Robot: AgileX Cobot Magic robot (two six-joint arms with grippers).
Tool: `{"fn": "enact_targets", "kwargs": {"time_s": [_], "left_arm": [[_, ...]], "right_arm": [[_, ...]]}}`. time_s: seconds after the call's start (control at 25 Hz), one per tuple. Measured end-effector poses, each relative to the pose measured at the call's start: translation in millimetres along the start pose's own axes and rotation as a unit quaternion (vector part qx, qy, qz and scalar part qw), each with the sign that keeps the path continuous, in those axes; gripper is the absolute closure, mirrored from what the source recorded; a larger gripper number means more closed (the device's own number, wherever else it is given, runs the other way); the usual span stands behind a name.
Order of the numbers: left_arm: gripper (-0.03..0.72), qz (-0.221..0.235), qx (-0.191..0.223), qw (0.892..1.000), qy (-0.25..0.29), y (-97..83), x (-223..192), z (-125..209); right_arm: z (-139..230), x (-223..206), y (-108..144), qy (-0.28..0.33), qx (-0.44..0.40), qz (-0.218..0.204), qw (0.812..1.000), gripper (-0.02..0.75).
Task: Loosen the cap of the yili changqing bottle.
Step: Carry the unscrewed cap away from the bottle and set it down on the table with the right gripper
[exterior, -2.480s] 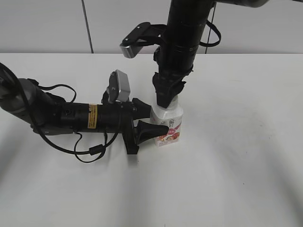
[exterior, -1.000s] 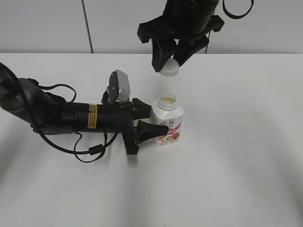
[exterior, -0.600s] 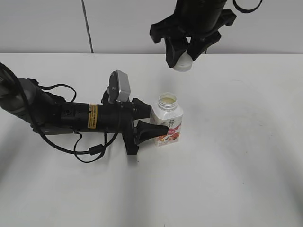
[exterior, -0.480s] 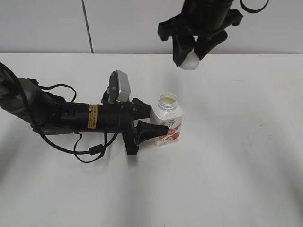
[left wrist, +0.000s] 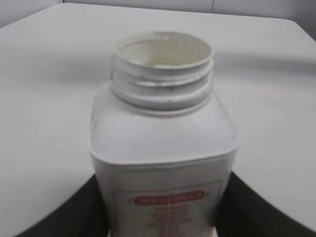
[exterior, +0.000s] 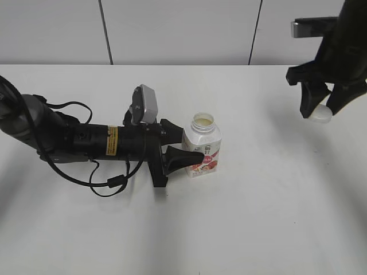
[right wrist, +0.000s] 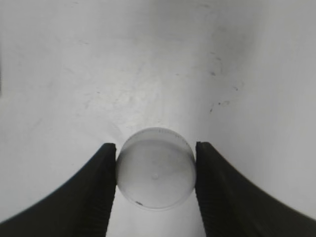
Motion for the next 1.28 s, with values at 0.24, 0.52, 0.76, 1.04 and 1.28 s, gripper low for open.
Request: {"fn": "enact_targets", "kwargs": {"time_s": [0.24, 0.52, 0.76, 1.04, 1.28], "left_arm": [[0.321, 0.001, 0.0, 1.0, 0.0, -0.2, 0, 0], [0.321, 0.0, 0.0, 1.0, 0.0, -0.1, 0, 0], [0.321, 0.0, 0.0, 1.0, 0.0, -0.1, 0, 0], [0.321, 0.0, 0.0, 1.0, 0.0, -0.1, 0, 0], [0.321, 0.0, 0.0, 1.0, 0.0, -0.1, 0, 0]], "right_arm": [[14, -37, -19, -0.003, -0.02, 0.005, 1.0, 0.35], [-1, -66, -16, -0.054, -0.029, -0.009, 0.998, 0.35], [-9, -95, -17, -0.06, -0.033, -0.009, 0.998, 0.35], [-24, -94, -16, -0.107, -0.035, -0.016, 0.993, 0.35], [-21, -114, -17, -0.088, -0.036, -0.013, 0.995, 0.35]]}}
Point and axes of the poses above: a point on each arm's last joint axis where the gripper is mounted, x pointing back along that axis away from the gripper, y along the wrist's bending axis when the last joint is at zero, z = x × y, the point moved 6 cm from there along -x, pointing out along that axis toward the gripper, and after that the axes turned 7 degrees about -x, right-handed, at the moved point
